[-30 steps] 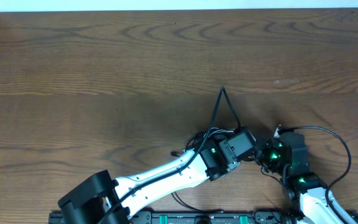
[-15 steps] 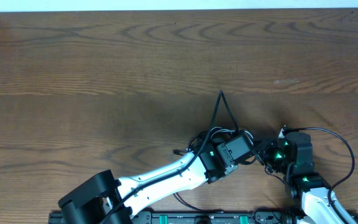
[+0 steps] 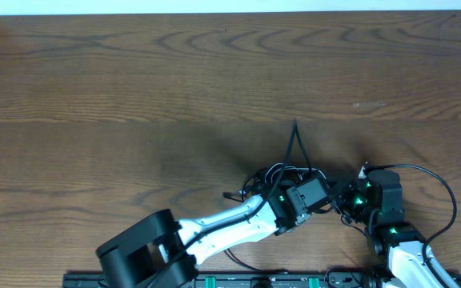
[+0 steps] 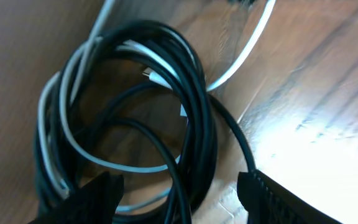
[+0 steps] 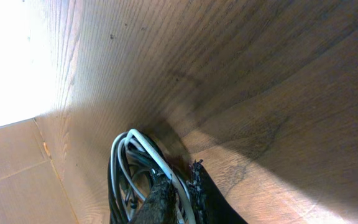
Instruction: Untangle cables
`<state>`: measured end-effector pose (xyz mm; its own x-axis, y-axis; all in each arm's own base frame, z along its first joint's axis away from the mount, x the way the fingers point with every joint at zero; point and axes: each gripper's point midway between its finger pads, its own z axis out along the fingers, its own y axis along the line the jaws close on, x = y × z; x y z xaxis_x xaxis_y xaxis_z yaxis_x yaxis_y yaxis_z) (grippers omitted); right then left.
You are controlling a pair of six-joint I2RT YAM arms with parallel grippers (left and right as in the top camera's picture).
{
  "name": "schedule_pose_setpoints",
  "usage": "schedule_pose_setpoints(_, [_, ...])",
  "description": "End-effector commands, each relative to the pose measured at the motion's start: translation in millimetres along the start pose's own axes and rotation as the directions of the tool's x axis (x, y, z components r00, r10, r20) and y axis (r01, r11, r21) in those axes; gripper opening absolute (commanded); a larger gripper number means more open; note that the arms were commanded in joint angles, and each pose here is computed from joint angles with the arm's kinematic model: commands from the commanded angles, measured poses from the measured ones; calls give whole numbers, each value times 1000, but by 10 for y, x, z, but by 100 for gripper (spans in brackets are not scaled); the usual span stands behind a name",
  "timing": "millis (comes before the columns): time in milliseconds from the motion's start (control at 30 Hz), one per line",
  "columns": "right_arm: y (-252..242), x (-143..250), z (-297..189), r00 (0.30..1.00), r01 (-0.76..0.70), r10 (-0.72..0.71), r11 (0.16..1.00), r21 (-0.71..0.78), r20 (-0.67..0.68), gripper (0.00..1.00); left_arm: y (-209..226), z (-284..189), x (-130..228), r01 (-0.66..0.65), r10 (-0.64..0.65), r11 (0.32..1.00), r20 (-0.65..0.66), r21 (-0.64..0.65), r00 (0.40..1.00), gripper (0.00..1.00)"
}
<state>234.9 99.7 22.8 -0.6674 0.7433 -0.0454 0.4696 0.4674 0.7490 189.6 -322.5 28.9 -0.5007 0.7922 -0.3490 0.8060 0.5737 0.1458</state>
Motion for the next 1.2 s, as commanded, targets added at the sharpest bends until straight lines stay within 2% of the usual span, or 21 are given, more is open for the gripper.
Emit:
schedule_pose_setpoints(0, [21, -16, -9, 1000, 17, -17, 1000, -5, 2, 7, 95, 0, -40, -7, 8, 998, 22, -55, 1000, 65])
schedule_pose_setpoints(33, [19, -14, -9, 1000, 17, -17, 1000, -5, 1, 7, 96, 9, -52, -6, 8, 998, 26, -56, 1000, 65])
schedule_pose_setpoints(233, [-63, 27, -11, 1000, 5, -5, 1000, 27, -15, 7, 77, 123, -55, -7, 8, 998, 23, -59, 1000, 46])
schedule_pose_setpoints(333, [-77, 34, -11, 1000, 2, -2, 999, 33, -18, 7, 95, 123, -65, -6, 7, 998, 27, -70, 1000, 22])
schedule_pose_setpoints(433, [-78, 35, -11, 1000, 2, -1, 999, 34, -18, 6, 95, 119, -67, -5, 7, 998, 28, -70, 1000, 8])
schedule_pose_setpoints(800, [-94, 43, -12, 999, 48, -47, 998, 39, -24, 4, 152, -275, -289, 78, -71, 996, 144, -48, 987, 8])
schedule_pose_setpoints(833, [-93, 43, -12, 999, 48, -47, 998, 38, -24, 4, 152, -285, -291, 78, -71, 996, 146, -47, 987, 15])
schedule_pose_setpoints(867, [-92, 41, -12, 999, 48, -47, 998, 38, -23, 4, 148, -285, -284, 77, -69, 996, 143, -47, 987, 32])
schedule_pose_setpoints(900, [-91, 41, -12, 999, 48, -47, 998, 38, -23, 4, 149, -274, -268, 75, -68, 996, 136, -48, 988, 39])
schedule_pose_setpoints(1167, [-95, 40, -12, 997, 71, -70, 997, 39, -23, 12, 132, -60, -166, 60, -55, 996, 81, -67, 995, 46])
